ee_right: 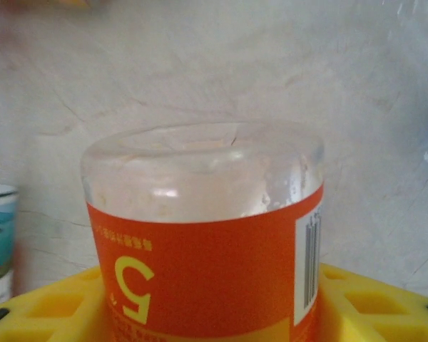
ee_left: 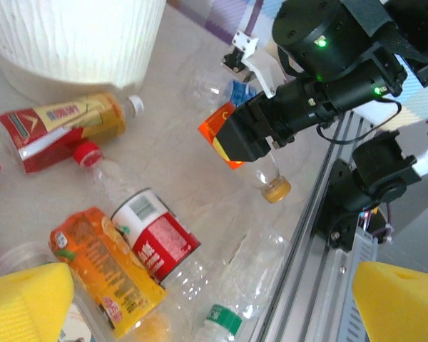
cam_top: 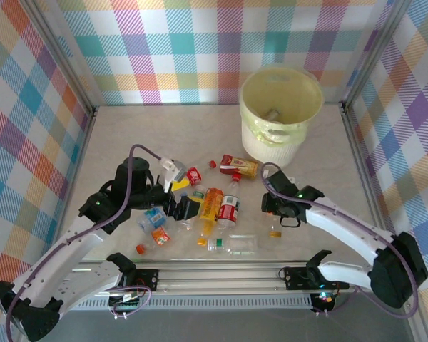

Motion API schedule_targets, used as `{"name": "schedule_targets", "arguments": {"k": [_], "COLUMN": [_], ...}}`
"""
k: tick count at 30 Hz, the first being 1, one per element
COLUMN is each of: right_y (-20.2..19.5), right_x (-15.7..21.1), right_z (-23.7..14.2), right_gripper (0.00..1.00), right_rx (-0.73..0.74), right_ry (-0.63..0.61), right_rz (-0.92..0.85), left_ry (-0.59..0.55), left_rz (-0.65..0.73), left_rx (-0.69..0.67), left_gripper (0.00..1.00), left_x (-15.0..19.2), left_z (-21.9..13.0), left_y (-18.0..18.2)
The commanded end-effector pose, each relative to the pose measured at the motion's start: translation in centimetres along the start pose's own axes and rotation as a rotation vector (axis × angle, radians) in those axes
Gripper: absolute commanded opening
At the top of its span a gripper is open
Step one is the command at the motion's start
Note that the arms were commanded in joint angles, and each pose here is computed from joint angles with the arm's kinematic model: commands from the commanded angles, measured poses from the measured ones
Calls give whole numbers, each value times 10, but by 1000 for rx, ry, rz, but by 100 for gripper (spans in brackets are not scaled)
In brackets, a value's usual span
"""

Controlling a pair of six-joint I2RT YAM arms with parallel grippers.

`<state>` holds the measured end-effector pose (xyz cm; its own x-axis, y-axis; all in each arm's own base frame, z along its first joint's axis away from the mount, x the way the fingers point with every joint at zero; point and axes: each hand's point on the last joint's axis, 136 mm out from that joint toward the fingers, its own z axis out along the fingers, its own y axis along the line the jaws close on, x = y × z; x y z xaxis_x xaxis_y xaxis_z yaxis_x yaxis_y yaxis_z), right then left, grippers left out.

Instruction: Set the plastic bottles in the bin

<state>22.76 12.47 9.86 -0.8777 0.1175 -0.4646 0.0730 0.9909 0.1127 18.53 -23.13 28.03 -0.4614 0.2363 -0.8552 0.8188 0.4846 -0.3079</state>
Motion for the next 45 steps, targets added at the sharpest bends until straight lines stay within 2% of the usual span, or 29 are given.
{"name": "schedule_targets", "arguments": {"k": [1,9,20,34,45], "right_y": [10,51,90,97,73], "right_x": [-32,-85,-181,-292,-360], "right_z": [-31,-107,-185,-204,-190], "right_gripper": [54,52,51,51,51], "right_rx": [-54,-246,-268,-323,-225], "right_ry": [-127,-292,-491,-607,-649], "right_rz": [-97,-223,-311,-235,-147], "left_ry": [-126,-274,-269,-272,-243], "left_rz": [33,31,72,136,116], "left_rx": [-14,-12,13,18,23], "left_gripper": [100,100,100,100,100], "left_x": [-21,-45,-64,-74,-61], "left_z": [-8,-13,-11,-12,0], "left_y": [-1,-2,-7,-11,-5]}}
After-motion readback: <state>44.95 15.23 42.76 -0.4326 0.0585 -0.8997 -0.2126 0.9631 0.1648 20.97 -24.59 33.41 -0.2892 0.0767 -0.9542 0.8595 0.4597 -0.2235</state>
